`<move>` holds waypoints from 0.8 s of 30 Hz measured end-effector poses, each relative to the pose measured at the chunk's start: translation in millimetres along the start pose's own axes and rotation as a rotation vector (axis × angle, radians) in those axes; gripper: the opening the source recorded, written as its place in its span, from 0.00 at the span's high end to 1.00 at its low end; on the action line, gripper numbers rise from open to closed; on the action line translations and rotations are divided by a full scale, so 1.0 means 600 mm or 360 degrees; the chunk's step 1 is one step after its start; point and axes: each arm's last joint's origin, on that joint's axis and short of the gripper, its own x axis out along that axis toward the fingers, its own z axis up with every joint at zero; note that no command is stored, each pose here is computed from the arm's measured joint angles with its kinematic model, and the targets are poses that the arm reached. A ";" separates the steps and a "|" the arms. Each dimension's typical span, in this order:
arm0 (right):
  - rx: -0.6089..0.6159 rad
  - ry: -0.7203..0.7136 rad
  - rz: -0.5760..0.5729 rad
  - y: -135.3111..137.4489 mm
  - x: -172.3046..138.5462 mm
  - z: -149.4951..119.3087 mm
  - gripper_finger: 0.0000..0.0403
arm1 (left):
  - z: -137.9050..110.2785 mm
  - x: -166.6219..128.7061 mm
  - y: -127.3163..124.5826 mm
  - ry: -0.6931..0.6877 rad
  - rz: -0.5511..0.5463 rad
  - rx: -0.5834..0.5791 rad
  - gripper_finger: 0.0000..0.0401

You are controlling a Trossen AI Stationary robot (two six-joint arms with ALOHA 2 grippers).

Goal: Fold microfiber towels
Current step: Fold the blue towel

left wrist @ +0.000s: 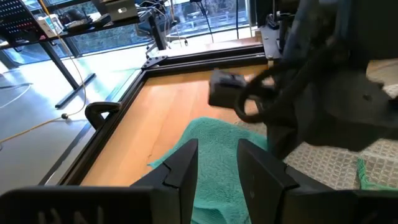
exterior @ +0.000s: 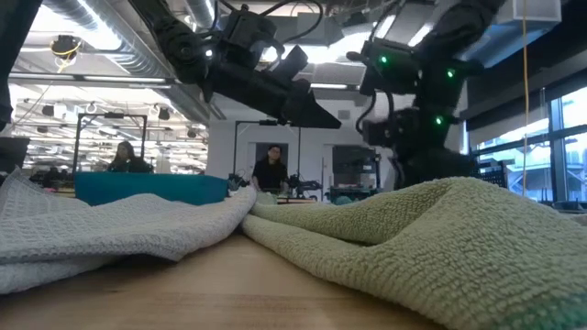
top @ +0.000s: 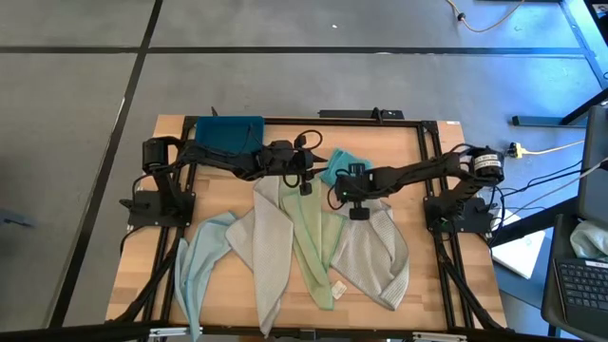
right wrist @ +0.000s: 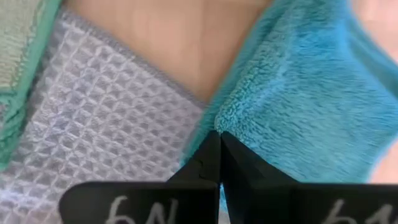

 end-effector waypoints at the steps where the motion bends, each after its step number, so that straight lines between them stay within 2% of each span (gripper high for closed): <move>1: 0.0002 -0.0021 0.0017 0.003 0.004 -0.003 0.98 | 0.000 0.000 0.000 0.0000 0.0000 0.0000 0.74; 9: 0.0127 -0.0180 0.0041 0.003 0.007 0.008 0.80 | 0.000 0.000 0.000 -0.0003 0.0001 -0.0003 0.74; 16: 0.0163 -0.0288 -0.0165 -0.018 -0.020 0.049 0.63 | 0.000 0.000 0.000 -0.0004 0.0001 -0.0004 0.74; 21: 0.0183 -0.0262 -0.0334 -0.034 -0.024 0.052 0.57 | 0.000 0.000 0.000 -0.0002 0.0001 -0.0004 0.74; 24: 0.0227 -0.0179 -0.0222 -0.037 -0.018 0.040 0.57 | 0.000 0.000 0.000 0.0003 0.0000 -0.0004 0.74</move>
